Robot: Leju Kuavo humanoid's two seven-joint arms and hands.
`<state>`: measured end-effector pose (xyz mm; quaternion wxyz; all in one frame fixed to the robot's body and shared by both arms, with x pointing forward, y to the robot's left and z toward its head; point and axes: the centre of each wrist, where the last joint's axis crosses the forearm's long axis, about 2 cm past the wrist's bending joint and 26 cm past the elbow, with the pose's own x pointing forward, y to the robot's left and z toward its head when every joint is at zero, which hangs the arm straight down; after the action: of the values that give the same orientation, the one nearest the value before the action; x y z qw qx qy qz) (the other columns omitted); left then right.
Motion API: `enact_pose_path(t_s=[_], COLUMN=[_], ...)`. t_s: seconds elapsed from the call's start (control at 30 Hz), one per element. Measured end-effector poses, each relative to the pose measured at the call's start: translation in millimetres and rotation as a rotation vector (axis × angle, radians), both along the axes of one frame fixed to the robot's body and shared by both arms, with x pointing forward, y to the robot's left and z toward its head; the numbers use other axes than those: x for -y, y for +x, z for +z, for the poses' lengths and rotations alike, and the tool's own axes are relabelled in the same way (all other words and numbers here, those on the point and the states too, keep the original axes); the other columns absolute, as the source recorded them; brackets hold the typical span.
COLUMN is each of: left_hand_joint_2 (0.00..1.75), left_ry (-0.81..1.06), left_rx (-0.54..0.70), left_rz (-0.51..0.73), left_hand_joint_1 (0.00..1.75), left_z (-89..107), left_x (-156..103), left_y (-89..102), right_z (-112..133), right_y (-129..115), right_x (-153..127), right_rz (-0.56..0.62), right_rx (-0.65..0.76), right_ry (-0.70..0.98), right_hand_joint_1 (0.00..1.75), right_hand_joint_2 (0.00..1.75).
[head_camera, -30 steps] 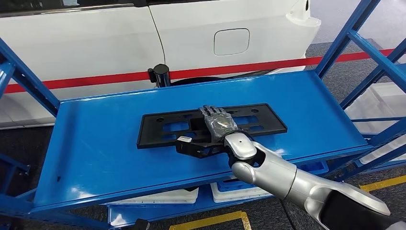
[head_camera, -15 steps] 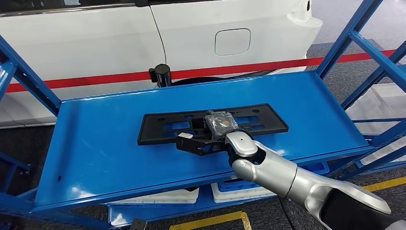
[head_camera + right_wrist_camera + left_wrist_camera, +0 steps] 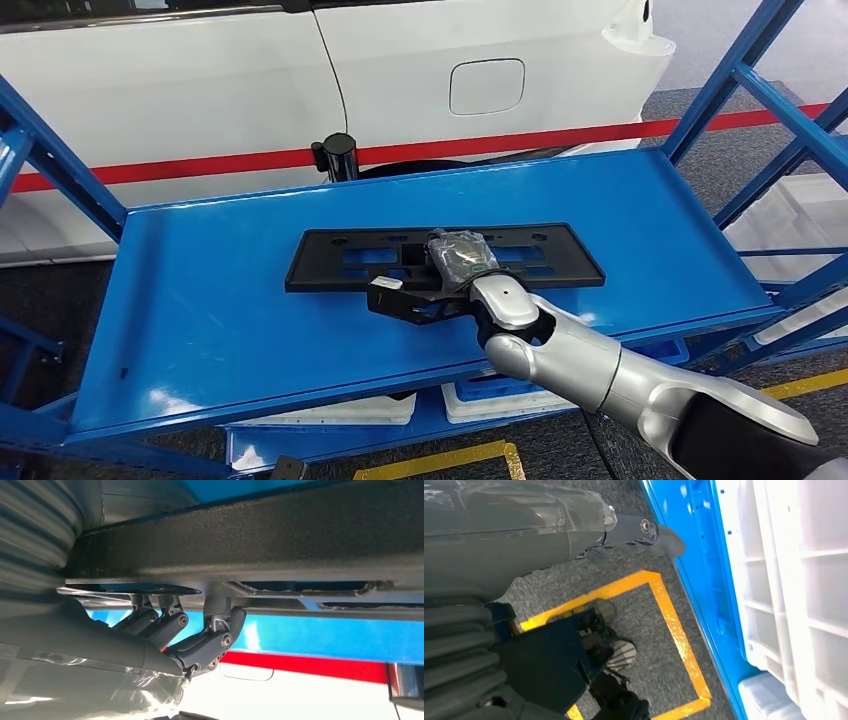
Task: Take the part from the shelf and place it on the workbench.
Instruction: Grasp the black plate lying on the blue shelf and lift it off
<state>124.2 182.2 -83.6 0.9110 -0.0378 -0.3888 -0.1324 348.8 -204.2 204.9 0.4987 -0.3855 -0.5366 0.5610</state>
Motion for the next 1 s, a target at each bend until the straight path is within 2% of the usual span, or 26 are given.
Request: enact_pose_path(t_s=[0.23,0.43,0.67,0.87,1.0], left_hand_joint_2=[1.75,1.75,1.75,1.75,1.75], left_ry=[0.056,0.088,0.132,0.16,0.183], left_rx=[-0.023,-0.086,-0.166,-0.206,-0.208], left_rz=[0.008,0.032,0.058,0.09,0.111], left_hand_joint_1=[0.0,0.0,0.0,0.0,0.0], left_z=[-0.5,-1.9,-4.5,-7.2,-8.7], left_x=[-2.9,-4.7,-8.5,-14.5,-20.7], left_y=[-0.3,-4.1,-11.7,-18.2,-20.3], right_z=[21.1,66.2,114.5,144.8,156.3], right_y=[-3.0,-5.9,-19.8,-36.1,-46.7], right_x=[0.0,3.4,9.5,19.8,26.3], right_rz=[0.005,0.019,0.037,0.038,0.039], right_rx=[0.15,0.366,0.554,0.678,0.742], right_ry=[0.027,0.034,0.008,0.032,0.044], right_hand_joint_1=[1.75,1.75,1.75,1.75,1.75], right_hand_joint_2=[1.75,1.75,1.75,1.75,1.75])
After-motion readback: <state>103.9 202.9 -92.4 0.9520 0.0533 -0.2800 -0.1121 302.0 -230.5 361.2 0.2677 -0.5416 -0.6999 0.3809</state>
